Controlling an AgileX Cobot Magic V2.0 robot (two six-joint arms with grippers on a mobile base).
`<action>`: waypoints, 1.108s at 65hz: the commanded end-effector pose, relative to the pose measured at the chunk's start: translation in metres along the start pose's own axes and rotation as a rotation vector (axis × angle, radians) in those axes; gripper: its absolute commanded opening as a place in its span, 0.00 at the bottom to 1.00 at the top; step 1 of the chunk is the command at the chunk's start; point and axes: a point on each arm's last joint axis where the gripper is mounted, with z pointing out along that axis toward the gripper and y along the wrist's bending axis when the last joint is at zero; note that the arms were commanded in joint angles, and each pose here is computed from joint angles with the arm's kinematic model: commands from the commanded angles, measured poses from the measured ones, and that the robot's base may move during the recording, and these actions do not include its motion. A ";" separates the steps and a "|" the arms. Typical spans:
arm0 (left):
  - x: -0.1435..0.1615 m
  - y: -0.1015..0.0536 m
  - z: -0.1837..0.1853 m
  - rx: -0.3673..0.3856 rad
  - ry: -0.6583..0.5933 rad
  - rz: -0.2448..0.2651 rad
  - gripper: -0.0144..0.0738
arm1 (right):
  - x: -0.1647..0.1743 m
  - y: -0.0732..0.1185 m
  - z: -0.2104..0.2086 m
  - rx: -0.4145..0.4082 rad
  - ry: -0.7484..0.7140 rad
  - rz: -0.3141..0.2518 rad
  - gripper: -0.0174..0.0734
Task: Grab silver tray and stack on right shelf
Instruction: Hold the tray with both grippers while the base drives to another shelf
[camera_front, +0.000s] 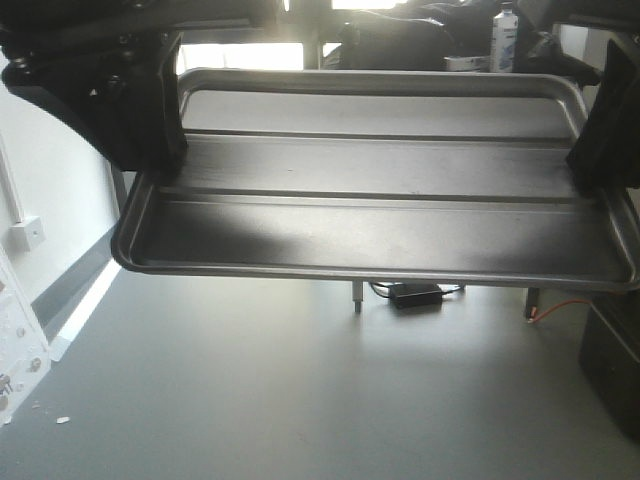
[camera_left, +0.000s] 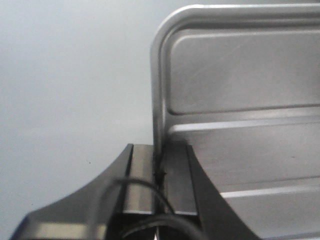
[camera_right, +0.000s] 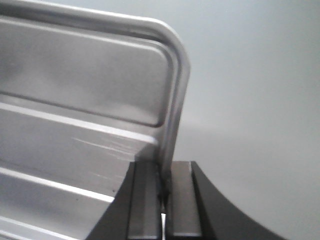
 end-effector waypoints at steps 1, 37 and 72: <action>-0.010 -0.002 -0.018 0.056 -0.091 0.023 0.06 | -0.011 0.005 -0.013 -0.043 -0.103 -0.037 0.25; -0.009 -0.003 -0.018 0.057 -0.089 0.022 0.06 | -0.011 0.005 -0.013 -0.043 -0.102 -0.037 0.25; -0.009 -0.003 -0.018 0.057 -0.089 0.022 0.06 | -0.011 0.005 -0.013 -0.043 -0.102 -0.037 0.25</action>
